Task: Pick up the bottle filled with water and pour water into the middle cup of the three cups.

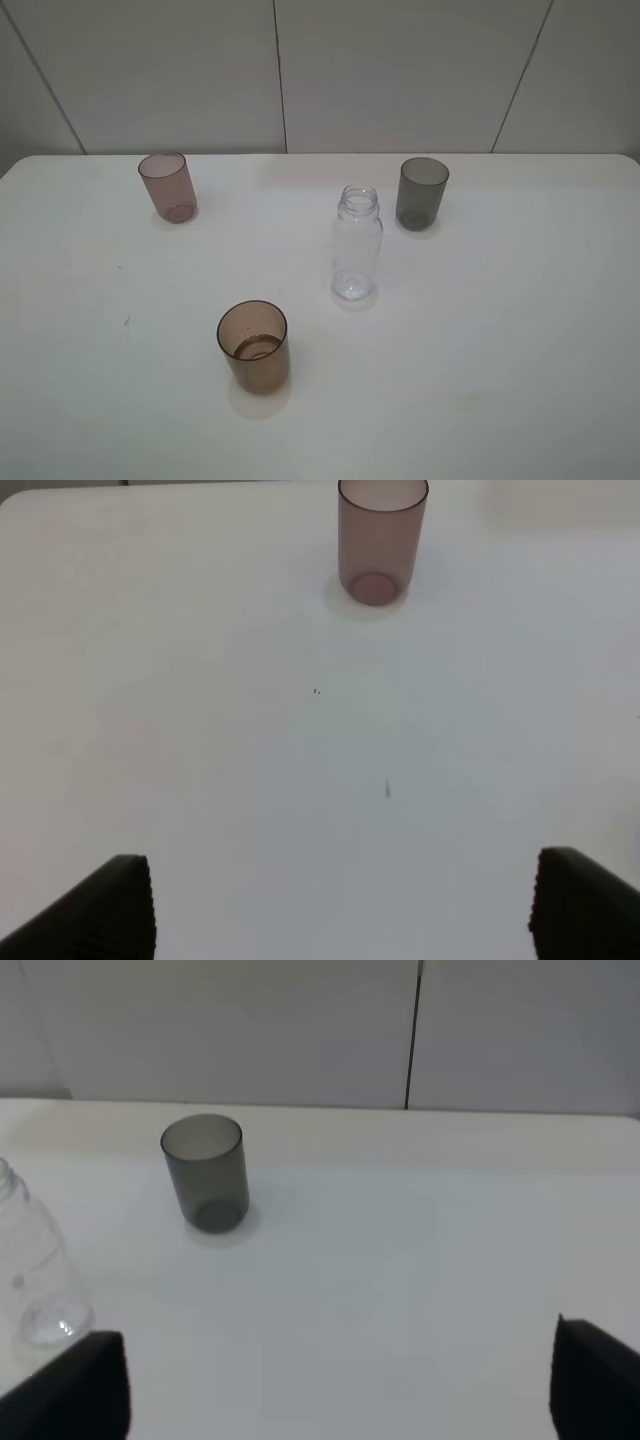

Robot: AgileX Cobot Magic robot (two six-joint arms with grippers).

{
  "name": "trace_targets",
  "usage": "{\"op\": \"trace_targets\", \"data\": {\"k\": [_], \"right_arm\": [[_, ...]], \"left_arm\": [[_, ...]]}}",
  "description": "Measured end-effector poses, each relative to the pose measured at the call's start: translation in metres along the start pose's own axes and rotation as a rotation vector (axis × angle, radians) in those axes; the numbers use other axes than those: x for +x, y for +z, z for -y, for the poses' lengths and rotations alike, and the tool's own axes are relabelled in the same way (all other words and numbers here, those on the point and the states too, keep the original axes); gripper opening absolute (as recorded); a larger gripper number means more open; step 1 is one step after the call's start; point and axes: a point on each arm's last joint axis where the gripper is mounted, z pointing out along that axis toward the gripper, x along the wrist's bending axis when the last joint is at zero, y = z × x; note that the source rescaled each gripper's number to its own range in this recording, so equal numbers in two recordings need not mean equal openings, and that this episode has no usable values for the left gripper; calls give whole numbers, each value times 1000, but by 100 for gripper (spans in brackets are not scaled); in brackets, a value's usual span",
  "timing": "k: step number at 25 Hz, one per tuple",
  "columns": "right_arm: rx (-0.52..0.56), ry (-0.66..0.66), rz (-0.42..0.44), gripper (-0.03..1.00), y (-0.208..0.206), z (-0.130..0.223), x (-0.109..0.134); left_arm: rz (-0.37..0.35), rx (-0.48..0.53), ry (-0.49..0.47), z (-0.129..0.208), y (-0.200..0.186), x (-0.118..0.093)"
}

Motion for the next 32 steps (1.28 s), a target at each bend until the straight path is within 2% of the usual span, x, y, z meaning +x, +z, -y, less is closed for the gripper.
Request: {"op": "trace_targets", "data": {"k": [7, 16, 32], "right_arm": [[87, -4, 0, 98, 18, 18, 1], [26, 2, -7, 98, 12, 22, 1], [27, -1, -11, 98, 12, 22, 1]], "left_arm": [[0, 0, 0, 0, 0, 0], [0, 0, 0, 0, 0, 0], [0, 0, 0, 0, 0, 0]]}}
